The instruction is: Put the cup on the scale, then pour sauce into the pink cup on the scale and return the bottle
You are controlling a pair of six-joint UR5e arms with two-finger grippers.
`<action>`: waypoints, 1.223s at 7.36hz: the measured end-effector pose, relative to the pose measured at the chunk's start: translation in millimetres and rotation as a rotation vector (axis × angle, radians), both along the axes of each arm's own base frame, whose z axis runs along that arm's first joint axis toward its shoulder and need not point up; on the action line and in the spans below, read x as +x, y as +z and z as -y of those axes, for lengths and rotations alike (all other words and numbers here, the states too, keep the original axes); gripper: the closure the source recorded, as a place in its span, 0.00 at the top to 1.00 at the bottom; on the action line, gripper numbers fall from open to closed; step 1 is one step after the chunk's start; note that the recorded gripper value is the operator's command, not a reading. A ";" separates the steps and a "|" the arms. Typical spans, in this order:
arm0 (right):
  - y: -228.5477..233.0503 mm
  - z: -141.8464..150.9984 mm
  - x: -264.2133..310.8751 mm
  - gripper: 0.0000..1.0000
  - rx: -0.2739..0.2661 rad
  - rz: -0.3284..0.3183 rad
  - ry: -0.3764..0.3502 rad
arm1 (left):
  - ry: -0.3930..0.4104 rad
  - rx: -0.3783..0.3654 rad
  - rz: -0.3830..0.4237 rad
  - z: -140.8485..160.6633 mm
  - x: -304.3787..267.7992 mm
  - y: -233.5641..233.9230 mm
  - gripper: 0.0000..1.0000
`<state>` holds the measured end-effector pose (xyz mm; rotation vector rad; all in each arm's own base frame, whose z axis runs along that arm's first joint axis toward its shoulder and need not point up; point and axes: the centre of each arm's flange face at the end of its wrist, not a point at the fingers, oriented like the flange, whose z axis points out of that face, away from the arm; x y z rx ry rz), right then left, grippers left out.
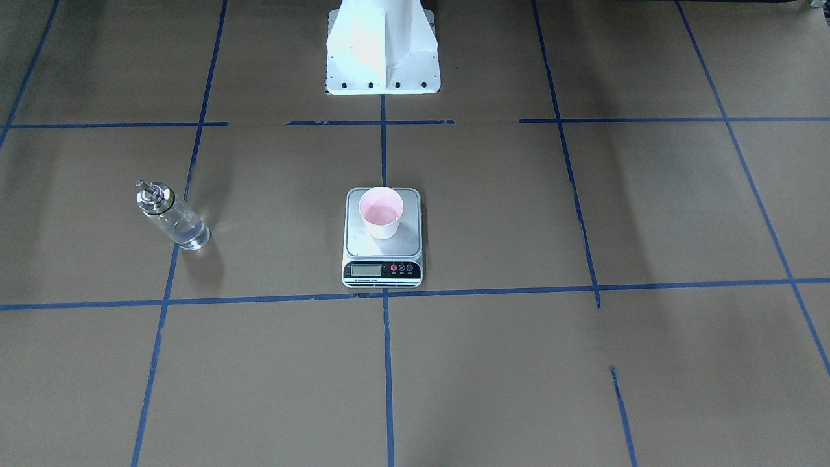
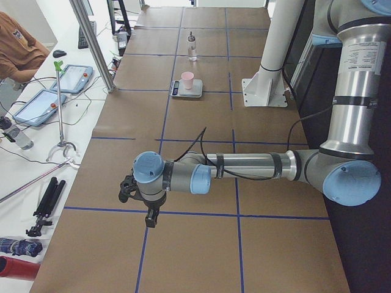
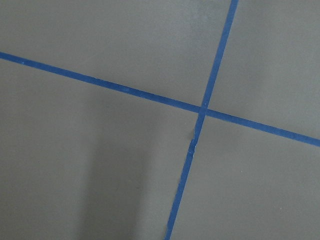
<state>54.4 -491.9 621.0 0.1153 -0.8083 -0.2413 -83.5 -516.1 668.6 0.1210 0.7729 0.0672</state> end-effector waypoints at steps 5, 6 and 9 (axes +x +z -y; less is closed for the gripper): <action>-7.7 -19.6 -1.9 1.00 0.010 -0.006 -0.007 | 0.000 0.028 -0.036 -7.1 3.4 -11.2 1.00; -6.7 -20.7 -5.8 1.00 0.010 -0.014 -0.017 | 0.001 0.033 -0.043 -4.4 4.1 -13.9 1.00; 5.3 -31.6 -10.1 1.00 -0.012 -0.032 -0.030 | 0.003 0.027 -0.069 -5.8 6.2 -12.0 1.00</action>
